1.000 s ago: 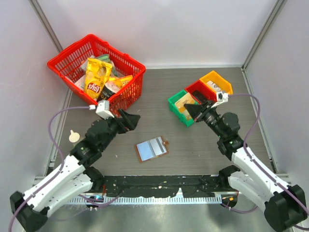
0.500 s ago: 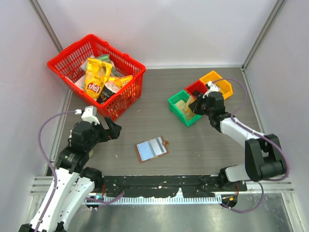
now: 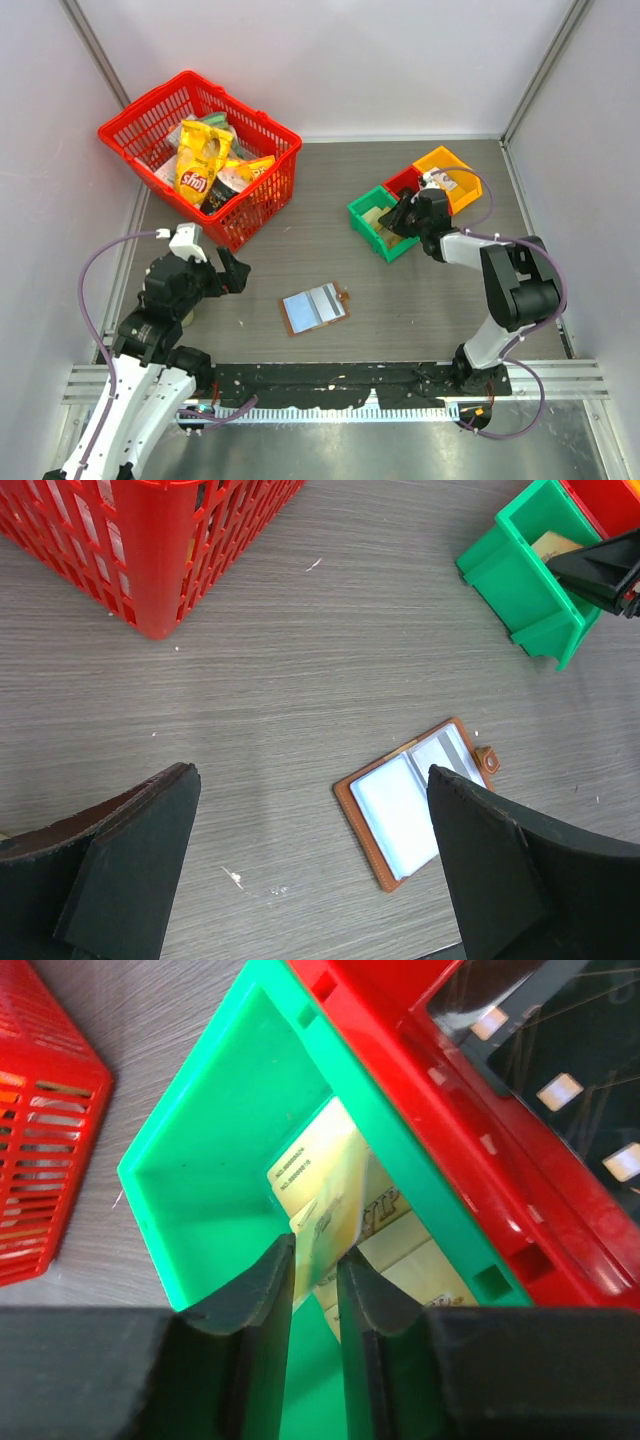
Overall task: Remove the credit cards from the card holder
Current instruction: Place the credit card in the storage box, then remove the credit card from the card holder.
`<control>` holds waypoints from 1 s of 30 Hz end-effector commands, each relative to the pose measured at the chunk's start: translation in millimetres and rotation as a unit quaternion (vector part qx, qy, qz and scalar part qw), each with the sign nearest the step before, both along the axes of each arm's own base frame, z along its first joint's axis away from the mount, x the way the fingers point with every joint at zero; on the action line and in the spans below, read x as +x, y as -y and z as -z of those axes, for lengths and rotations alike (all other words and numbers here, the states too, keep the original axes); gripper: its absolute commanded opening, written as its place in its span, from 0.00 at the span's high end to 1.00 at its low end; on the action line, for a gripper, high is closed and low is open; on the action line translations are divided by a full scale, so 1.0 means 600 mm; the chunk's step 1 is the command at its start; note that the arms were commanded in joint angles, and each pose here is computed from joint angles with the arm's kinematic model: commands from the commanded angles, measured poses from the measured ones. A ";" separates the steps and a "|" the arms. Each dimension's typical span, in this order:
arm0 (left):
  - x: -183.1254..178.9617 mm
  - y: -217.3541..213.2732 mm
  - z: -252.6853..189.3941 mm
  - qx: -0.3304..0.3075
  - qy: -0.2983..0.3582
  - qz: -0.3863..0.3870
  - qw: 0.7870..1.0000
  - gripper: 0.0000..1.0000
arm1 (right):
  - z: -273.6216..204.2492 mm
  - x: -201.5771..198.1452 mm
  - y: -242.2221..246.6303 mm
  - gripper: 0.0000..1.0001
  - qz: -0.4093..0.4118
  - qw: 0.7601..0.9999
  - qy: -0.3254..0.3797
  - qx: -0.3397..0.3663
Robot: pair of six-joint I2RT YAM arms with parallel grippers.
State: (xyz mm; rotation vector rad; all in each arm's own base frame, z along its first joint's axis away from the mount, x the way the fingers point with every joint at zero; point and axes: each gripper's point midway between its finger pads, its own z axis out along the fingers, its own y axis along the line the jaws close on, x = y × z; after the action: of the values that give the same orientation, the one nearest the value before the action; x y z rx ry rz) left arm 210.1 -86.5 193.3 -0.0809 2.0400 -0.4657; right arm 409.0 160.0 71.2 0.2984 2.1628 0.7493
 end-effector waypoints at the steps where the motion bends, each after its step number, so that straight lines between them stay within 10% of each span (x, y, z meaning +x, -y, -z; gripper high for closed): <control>1: -0.002 0.007 -0.005 0.000 0.013 0.018 1.000 0.00 | -0.074 0.019 0.037 0.66 0.058 0.997 0.050 -0.030; 8: 0.000 0.018 -0.004 -0.004 0.013 0.035 0.999 0.00 | -0.150 -0.053 0.112 0.34 0.104 0.985 0.060 -0.123; 17: -0.008 0.055 0.004 -0.061 -0.027 0.064 0.996 0.00 | -0.254 -0.180 0.038 0.06 -0.047 0.978 0.200 -0.020; 20: -0.013 0.074 0.006 -0.095 -0.047 0.072 0.992 0.01 | -0.269 -0.220 0.027 0.07 -0.086 0.961 0.263 -0.011; 30: -0.014 0.161 0.045 -0.086 -0.083 0.070 0.990 0.12 | -0.184 -0.273 -0.096 0.23 -0.165 0.974 0.141 -0.060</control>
State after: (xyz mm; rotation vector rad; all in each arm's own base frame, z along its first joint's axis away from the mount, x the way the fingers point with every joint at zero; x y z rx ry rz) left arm 187.6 -166.0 163.8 -0.0221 2.2113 -0.7952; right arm 254.0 188.3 182.6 -0.1630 1.9550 0.8498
